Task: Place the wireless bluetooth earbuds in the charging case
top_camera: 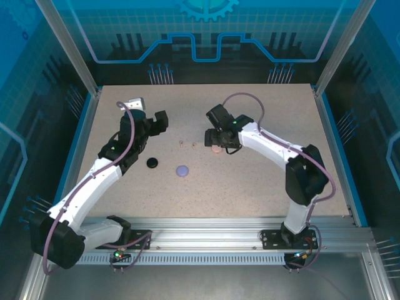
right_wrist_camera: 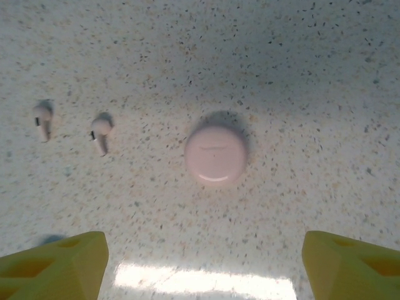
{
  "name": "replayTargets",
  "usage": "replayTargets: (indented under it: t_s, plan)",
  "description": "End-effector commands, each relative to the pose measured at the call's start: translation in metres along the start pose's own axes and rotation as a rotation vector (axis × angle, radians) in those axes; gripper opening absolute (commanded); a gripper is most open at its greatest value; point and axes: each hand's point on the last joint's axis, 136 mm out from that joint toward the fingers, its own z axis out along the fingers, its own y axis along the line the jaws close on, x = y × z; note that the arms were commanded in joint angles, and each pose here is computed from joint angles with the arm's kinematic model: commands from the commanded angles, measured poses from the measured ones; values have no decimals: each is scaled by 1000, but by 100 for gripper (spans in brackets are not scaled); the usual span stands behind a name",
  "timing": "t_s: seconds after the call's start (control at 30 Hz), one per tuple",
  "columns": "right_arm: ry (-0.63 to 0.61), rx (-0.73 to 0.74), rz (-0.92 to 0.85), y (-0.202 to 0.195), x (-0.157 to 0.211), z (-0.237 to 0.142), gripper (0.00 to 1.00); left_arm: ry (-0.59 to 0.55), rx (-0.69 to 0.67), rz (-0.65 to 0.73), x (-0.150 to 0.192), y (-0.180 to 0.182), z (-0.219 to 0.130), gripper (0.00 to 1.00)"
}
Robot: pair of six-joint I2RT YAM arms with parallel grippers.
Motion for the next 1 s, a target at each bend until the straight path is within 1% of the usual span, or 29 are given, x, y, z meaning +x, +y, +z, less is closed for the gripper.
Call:
replayTargets:
  t_s: [0.0,0.1,0.2,0.27,0.37,0.43,0.7,0.97]
  plan:
    - [65,13,-57,-2,-3,16,83,15,73,-9,-9,-16,-4,99]
    - [111,22,-92,1,-4,34,83,13,55,-51,-11,-13,-5,99]
    - [144,47,-112,1,-5,48,83,-21,96,-80,-14,-17,-8,99]
    - [156,61,-112,1,-6,56,83,-14,122,-94,-15,-21,-11,99]
    - [168,74,-109,0,-7,65,83,32,163,-77,-12,-30,-13,99]
    - [179,84,-103,-2,-6,71,83,54,160,-76,-10,-31,-12,99]
    - [211,123,-86,-14,1,87,81,73,149,-92,-3,-29,-8,99]
    - [233,121,-79,-14,6,97,76,101,213,-71,5,-40,-7,99]
